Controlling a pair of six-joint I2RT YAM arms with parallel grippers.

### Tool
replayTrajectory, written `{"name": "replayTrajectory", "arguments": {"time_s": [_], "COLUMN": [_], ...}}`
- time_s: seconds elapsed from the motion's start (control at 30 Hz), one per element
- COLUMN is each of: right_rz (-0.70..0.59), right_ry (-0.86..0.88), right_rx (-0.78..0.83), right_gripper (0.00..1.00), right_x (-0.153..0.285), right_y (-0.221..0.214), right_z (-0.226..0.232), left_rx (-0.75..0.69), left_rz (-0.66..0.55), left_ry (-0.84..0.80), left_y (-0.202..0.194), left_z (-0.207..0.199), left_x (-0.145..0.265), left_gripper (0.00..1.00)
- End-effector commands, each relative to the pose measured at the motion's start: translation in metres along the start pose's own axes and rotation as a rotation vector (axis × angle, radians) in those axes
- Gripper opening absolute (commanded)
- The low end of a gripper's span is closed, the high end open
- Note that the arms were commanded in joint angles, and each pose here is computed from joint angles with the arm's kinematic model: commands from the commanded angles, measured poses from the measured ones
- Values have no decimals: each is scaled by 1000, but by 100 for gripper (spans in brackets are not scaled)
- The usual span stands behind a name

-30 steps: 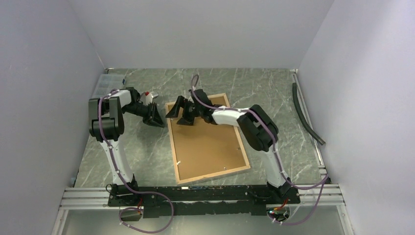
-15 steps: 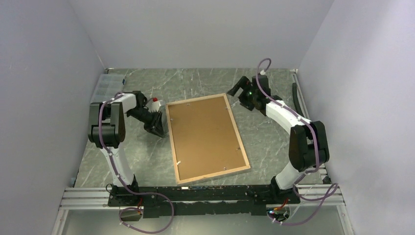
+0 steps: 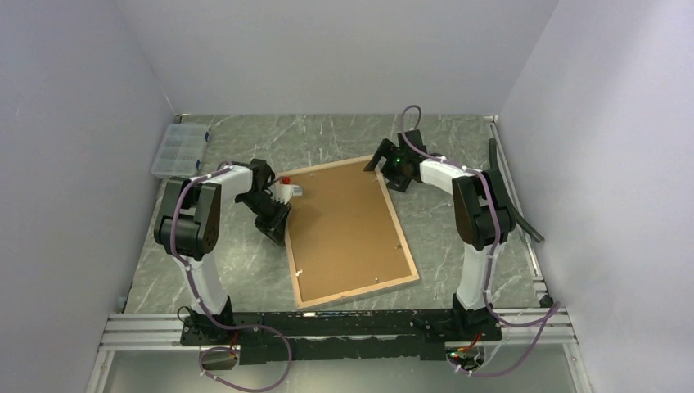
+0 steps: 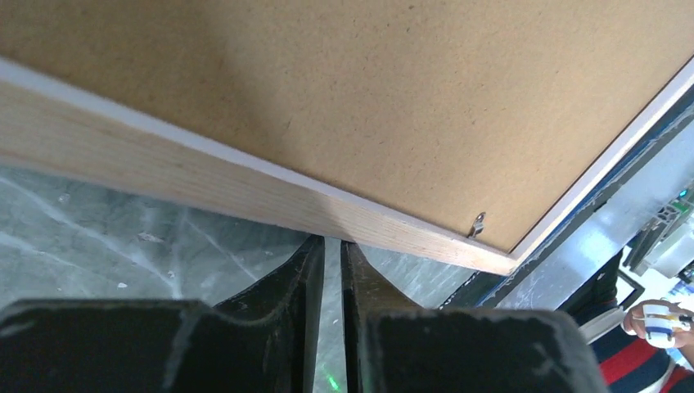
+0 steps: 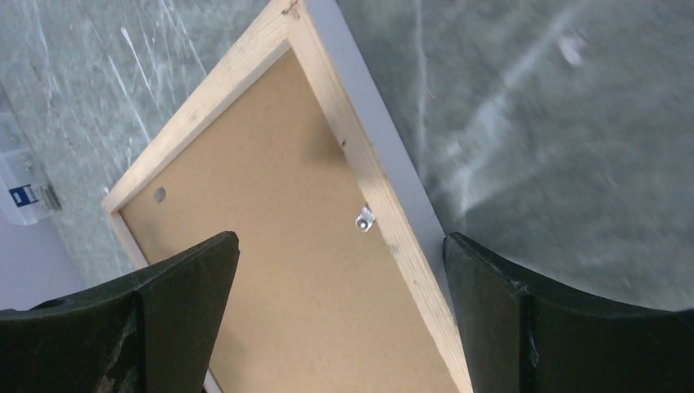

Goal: Put the photo into the frame

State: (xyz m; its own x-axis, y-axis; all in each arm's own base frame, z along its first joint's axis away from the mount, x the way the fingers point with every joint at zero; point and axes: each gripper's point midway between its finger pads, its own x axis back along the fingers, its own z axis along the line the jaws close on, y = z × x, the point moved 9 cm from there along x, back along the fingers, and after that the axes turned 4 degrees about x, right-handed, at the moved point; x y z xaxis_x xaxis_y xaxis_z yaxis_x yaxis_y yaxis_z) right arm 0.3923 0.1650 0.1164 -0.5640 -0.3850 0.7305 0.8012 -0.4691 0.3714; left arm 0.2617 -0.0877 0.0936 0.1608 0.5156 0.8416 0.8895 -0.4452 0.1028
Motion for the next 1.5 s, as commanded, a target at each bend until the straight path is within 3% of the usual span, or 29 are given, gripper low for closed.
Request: {"name": "replayTrajectory", "arguments": {"time_s": [0.0, 0.27, 0.4, 0.57, 0.63, 0.67, 0.83, 1.07, 1.23, 1.47], "right_rz": [40, 141, 164, 105, 77, 64, -47, -161, -127, 33], "right_ry": [111, 282, 305, 278, 261, 249, 135, -51, -90, -86], "right_rx": [42, 159, 206, 181, 183, 190, 201, 129, 48, -64], "right_gripper": [99, 97, 97, 100, 100, 100, 100, 100, 100, 100], "right_x": [-22, -59, -64, -48, -40, -35, 1, 78, 125, 152], "right_y": [-1, -7, -6, 13, 22, 27, 47, 31, -19, -102], "right_z": [42, 132, 145, 122, 113, 110, 96, 57, 14, -46], "left_rx": [-59, -108, -178, -234, -245, -254, -267, -69, 46, 115], "left_rz": [-22, 30, 75, 96, 97, 85, -101, -349, -360, -323], "left_ry": [16, -67, -162, -213, -236, -246, -208, -45, 21, -11], "left_y": [17, 45, 44, 27, 18, 16, 26, 69, 86, 81], "left_z": [-13, -53, -79, -89, -92, -92, -68, 31, 91, 116], "left_x": [-9, -45, -51, -28, -8, 3, 72, 132, 115, 76], "left_gripper": [18, 19, 37, 56, 74, 76, 78, 74, 64, 46]}}
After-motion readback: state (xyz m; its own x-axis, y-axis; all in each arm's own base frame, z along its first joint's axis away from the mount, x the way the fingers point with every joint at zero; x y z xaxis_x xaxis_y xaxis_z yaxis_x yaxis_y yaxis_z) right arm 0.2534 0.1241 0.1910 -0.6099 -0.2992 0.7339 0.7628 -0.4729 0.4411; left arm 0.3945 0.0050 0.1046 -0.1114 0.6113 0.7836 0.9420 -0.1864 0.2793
